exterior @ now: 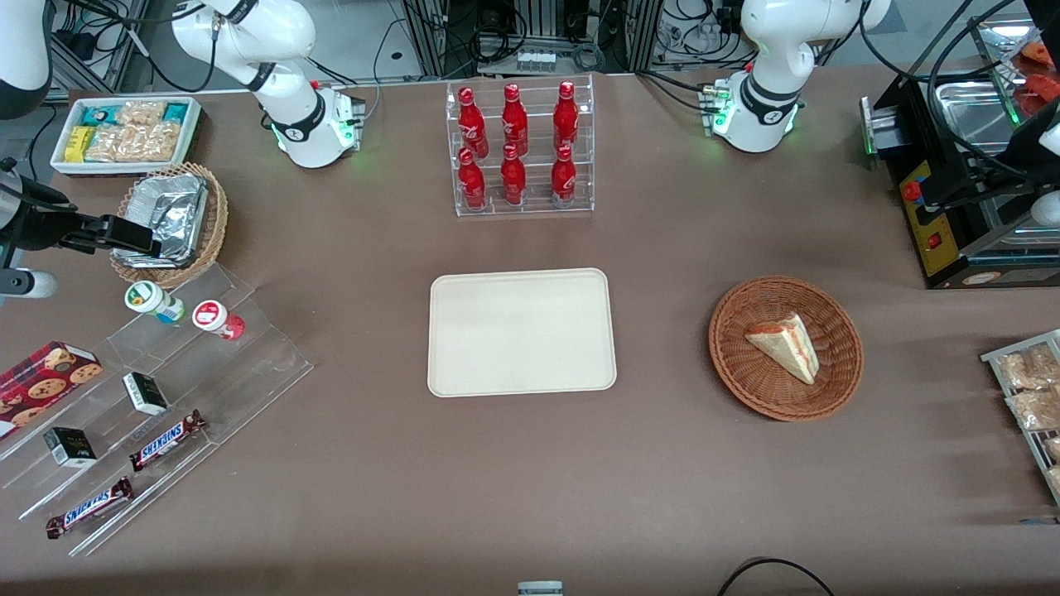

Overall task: Place green gum on tray
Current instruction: 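Move the right gripper toward the green-and-white gum bottle on the acrylic stand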

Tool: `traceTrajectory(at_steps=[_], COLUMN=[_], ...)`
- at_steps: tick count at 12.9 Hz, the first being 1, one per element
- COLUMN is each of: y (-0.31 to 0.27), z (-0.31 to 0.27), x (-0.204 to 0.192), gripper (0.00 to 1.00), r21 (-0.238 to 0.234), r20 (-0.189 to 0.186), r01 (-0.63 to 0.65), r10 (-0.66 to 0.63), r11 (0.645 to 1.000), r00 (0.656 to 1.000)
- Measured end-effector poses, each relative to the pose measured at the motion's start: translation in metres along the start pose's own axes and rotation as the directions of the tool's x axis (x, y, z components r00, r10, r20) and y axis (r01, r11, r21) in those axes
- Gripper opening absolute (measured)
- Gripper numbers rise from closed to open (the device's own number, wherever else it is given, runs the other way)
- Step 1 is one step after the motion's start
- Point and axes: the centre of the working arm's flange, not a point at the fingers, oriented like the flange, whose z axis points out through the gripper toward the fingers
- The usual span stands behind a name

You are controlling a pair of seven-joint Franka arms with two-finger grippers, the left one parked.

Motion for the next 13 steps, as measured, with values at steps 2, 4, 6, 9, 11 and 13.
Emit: traceTrajectory(at_steps=[2, 4, 6, 9, 11, 13], y=[0.000, 0.001, 0.012, 0.042, 0.060, 0.080], z=[-0.002, 0.001, 0.019, 0.067, 0.095, 0.122], x=[0.000, 0.002, 0.012, 0.023, 0.019, 0.006], gripper=[1.00, 1.00, 1.00, 1.00, 1.00, 1.00], r21=[0.000, -0.002, -0.001, 0.002, -0.007, -0.034], r20=[-0.005, -0.006, -0.026, -0.050, -0.106, -0.164], r01=[0.000, 0.026, 0.056, 0.103, 0.185, 0.310], r10=[0.000, -0.026, -0.056, -0.103, -0.184, -0.311], r11=[1.000, 1.000, 0.998, 0.995, 0.983, 0.950], r00=[1.000, 1.000, 0.998, 0.993, 0.977, 0.936])
